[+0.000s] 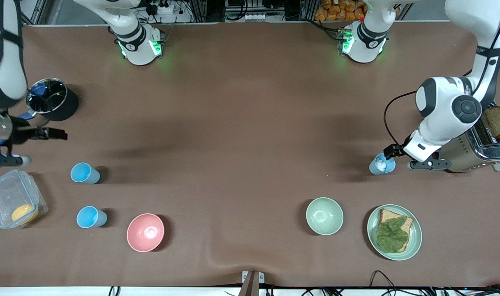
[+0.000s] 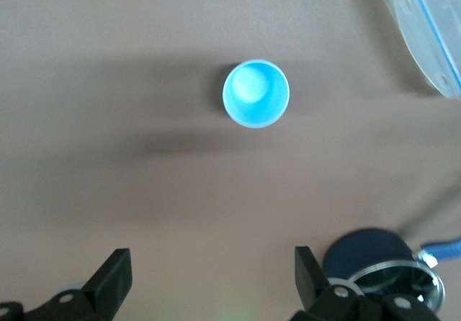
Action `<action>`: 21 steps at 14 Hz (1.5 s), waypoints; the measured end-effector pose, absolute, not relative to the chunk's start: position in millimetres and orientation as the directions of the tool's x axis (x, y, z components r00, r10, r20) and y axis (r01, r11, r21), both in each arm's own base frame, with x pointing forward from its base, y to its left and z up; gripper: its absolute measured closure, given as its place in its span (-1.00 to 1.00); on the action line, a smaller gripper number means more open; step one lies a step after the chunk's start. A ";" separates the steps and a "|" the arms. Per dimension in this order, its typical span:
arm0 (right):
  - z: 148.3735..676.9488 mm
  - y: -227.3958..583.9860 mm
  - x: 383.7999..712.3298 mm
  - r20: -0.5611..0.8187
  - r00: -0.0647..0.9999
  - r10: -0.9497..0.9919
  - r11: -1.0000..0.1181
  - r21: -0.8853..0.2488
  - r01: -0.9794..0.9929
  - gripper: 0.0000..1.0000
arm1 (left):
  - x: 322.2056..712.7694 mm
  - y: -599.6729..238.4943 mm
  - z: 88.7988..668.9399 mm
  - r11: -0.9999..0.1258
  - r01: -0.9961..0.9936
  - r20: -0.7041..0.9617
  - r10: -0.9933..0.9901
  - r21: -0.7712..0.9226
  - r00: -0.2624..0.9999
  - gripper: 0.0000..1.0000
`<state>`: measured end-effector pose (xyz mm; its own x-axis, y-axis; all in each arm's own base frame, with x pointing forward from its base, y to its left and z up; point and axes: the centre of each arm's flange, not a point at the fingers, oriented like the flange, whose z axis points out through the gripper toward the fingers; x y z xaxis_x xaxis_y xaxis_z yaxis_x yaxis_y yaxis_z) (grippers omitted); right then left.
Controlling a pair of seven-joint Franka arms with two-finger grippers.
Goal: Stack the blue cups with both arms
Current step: 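Grasp a blue cup with the right gripper while the left gripper grasps another, then set the left gripper's cup at table center while the right gripper lifts its cup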
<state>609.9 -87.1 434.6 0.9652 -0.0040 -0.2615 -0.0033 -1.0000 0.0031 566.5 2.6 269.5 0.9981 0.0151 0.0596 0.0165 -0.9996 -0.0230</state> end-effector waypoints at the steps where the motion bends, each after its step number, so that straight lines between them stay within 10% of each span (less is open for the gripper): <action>1: 416.9 -87.6 615.4 -0.271 0.963 0.014 -1.000 -0.001 0.014 -1.00 | 567.0 3.1 262.0 -1.000 0.017 0.058 0.016 -0.022 0.998 -1.00; 4: 375.2 -91.5 628.1 -0.275 0.957 0.092 -0.996 -0.020 0.090 -1.00 | 567.2 2.8 245.6 -1.000 0.016 0.046 0.015 -0.020 0.999 -0.93; 13: 255.8 -154.6 647.0 -0.202 0.896 0.396 -0.918 -0.079 0.388 -1.00 | 585.0 -8.6 243.0 -1.000 0.007 0.043 0.007 -0.007 0.999 0.89; 19: 215.0 -157.3 645.2 -0.223 0.888 0.402 -0.916 -0.094 0.391 -0.99 | 590.6 -126.0 275.6 -0.992 0.068 0.007 0.069 0.105 0.998 0.94; 21: 215.7 -156.4 646.2 -0.221 0.888 0.404 -0.915 -0.093 0.393 -0.67 | 577.1 -183.9 282.9 -0.984 0.116 -0.012 0.115 0.138 0.993 0.94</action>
